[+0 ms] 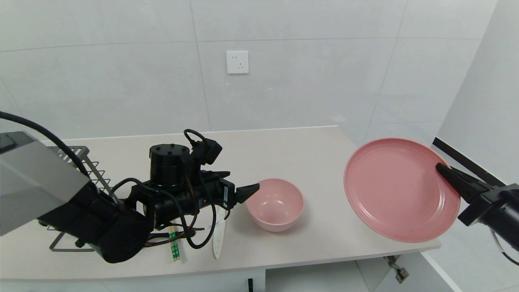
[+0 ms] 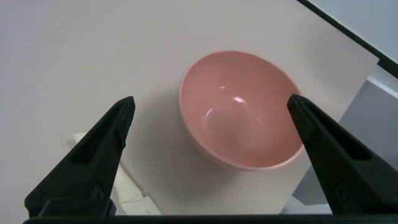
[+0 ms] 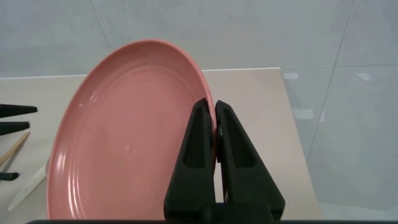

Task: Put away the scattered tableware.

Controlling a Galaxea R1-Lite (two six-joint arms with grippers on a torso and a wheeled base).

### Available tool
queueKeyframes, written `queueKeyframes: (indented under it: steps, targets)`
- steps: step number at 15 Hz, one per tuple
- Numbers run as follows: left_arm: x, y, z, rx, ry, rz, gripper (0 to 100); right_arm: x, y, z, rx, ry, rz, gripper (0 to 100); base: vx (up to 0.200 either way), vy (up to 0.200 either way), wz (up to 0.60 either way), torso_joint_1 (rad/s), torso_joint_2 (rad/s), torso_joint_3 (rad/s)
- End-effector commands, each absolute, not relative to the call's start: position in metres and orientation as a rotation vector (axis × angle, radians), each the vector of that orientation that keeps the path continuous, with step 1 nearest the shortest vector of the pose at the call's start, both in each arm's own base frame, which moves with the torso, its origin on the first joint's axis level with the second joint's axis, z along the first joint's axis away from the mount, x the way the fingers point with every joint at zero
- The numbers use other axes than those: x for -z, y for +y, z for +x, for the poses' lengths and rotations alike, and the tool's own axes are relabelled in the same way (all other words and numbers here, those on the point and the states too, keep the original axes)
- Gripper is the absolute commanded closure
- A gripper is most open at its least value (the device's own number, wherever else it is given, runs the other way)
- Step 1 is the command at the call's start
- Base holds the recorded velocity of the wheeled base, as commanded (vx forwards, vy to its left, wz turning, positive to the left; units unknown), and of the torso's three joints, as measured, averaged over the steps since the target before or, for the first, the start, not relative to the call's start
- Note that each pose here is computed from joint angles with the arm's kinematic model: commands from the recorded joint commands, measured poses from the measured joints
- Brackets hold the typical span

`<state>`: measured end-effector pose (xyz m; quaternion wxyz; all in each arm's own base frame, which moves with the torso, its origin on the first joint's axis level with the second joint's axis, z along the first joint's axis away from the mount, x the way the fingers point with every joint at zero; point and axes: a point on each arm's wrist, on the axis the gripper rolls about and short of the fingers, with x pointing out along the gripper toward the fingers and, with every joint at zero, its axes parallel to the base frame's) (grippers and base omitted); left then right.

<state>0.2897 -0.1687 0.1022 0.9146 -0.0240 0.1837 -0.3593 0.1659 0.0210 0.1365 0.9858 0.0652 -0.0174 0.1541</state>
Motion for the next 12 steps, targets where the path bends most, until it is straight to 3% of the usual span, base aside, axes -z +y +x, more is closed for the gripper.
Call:
queueKeyframes:
  steps: [1, 12]
  targets:
    - [-0.084, -0.174, 0.299, 0.735, 0.427, -0.043, 0, -0.136, 0.021, 0.166, -0.310, -0.033, 0.131, 100, 0.000, 0.000, 0.00, 0.000, 0.00, 0.000]
    - [-0.040, -0.198, 0.325, 0.740, 0.514, -0.052, 0, -0.137, 0.021, 0.166, -0.312, -0.036, 0.131, 100, 0.000, 0.000, 0.00, 0.000, 0.00, 0.000]
